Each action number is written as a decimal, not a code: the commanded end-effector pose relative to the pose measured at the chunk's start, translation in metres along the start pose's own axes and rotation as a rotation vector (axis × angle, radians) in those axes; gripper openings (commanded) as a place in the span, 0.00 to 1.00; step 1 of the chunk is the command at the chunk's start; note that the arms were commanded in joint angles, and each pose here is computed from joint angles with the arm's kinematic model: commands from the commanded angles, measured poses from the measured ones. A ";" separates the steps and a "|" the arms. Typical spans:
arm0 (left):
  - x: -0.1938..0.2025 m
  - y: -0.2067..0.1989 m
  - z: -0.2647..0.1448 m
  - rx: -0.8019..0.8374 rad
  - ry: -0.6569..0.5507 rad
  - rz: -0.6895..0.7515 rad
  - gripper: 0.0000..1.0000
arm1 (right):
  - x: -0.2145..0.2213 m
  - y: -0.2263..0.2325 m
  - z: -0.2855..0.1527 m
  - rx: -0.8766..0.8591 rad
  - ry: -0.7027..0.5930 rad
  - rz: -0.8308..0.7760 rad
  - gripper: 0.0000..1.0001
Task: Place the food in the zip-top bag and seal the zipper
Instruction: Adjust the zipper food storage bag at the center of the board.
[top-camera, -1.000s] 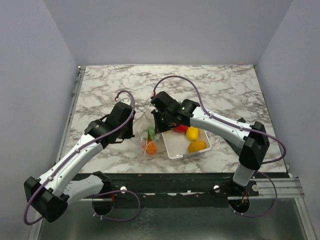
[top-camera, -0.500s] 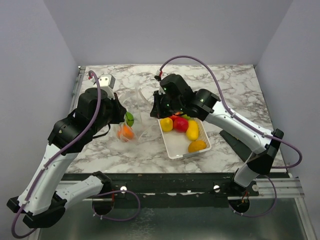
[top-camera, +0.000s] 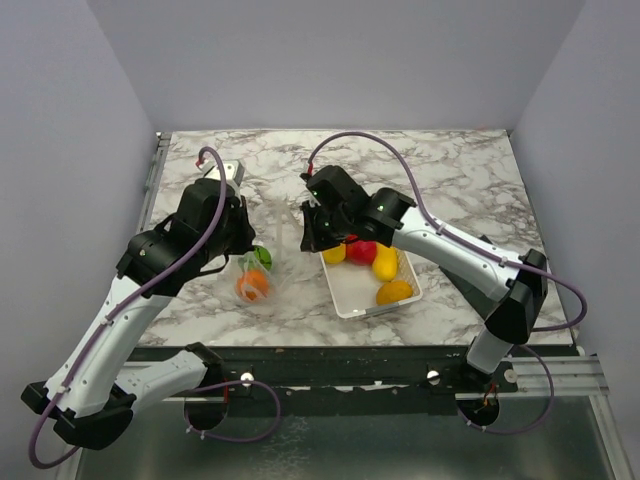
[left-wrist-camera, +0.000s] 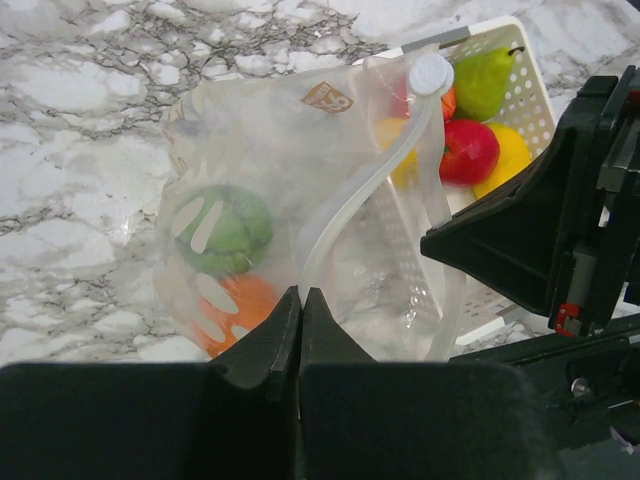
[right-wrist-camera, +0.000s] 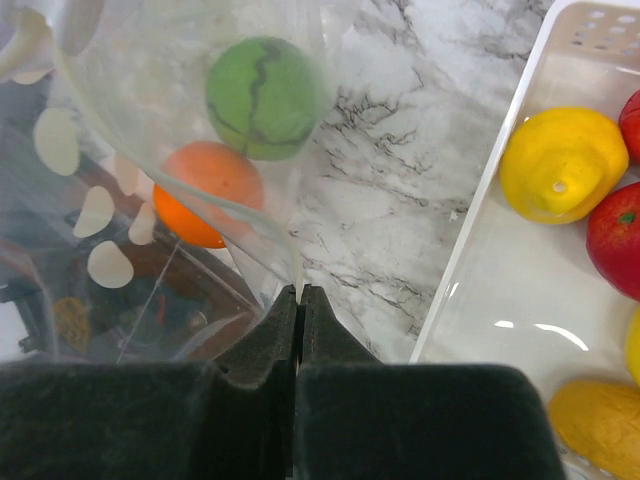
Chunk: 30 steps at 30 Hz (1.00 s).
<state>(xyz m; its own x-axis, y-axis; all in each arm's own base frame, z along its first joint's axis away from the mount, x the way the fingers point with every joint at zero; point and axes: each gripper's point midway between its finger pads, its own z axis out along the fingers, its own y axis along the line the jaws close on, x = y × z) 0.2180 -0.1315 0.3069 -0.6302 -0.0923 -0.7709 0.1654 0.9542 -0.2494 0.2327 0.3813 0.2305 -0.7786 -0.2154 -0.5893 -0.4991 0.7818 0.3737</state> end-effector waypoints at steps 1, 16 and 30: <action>0.013 0.007 0.010 -0.027 0.026 0.015 0.00 | 0.012 -0.001 0.021 -0.016 0.039 0.012 0.01; 0.037 0.025 0.035 -0.118 0.077 0.048 0.00 | 0.003 -0.003 0.013 0.007 -0.004 0.025 0.41; 0.031 0.022 0.039 -0.117 0.076 0.061 0.00 | -0.026 -0.058 -0.049 0.260 -0.197 0.049 0.56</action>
<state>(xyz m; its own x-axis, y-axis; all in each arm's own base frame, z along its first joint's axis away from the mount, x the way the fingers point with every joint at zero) 0.2259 -0.1255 0.2472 -0.7029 -0.0214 -0.7109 0.1162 0.9827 -0.1445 0.2495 0.3476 0.2422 -0.7425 -0.1282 -0.6574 -0.4088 0.8642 0.2932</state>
